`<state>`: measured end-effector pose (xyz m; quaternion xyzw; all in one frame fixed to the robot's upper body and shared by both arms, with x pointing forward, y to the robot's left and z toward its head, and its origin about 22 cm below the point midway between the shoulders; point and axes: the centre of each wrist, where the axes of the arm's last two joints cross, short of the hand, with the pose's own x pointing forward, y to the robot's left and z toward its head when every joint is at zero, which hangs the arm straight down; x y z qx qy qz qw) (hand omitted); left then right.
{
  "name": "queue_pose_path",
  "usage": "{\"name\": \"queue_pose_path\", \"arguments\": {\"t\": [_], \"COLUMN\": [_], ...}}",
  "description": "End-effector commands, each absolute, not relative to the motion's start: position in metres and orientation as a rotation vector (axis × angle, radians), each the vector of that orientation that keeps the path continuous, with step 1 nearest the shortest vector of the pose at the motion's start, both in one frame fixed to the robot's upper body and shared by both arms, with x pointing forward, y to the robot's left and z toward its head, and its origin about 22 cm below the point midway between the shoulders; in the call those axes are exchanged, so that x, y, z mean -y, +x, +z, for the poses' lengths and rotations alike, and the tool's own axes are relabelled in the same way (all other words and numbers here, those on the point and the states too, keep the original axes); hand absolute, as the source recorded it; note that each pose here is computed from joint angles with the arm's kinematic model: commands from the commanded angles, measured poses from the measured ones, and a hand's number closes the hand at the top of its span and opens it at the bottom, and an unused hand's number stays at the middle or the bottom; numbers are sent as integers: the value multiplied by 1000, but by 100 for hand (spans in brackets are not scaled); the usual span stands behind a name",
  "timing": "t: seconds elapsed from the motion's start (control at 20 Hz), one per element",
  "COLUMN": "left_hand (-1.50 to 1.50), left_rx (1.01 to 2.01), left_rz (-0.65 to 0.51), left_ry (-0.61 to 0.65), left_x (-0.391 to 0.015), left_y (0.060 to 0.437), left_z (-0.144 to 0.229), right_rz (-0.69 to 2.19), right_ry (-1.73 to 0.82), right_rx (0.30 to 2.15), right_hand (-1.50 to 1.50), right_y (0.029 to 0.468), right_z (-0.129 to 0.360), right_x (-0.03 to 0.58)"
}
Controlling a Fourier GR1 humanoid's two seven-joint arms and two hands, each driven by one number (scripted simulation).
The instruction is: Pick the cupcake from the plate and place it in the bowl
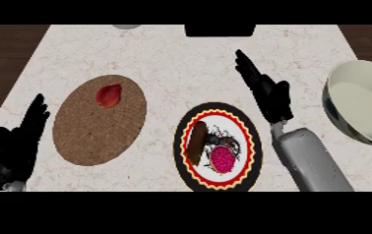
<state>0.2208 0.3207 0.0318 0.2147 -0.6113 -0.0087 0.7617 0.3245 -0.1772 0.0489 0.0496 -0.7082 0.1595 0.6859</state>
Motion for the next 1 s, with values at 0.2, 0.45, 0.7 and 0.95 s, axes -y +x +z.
{"name": "queue_pose_path", "arguments": {"t": [0.2,0.45,0.7,0.95], "left_hand": [0,0,0,0], "left_rx": [1703,1736,1760,1756], "left_rz": [-8,45,55,60], "left_ry": [363,304,281,268], "left_x": [-305,-315,-329,-327], "left_y": [264,261,268,277], "left_z": [94,84,87,79], "right_rz": [619,590,722,929], "right_ry": [773,188,141,-168], "right_rx": [1688,2061,2125,2065], "right_hand": [-150,-150,-150,-150], "right_y": [266,242,160,152], "right_z": [84,62,42,72], "right_x": [51,63,62,96]}}
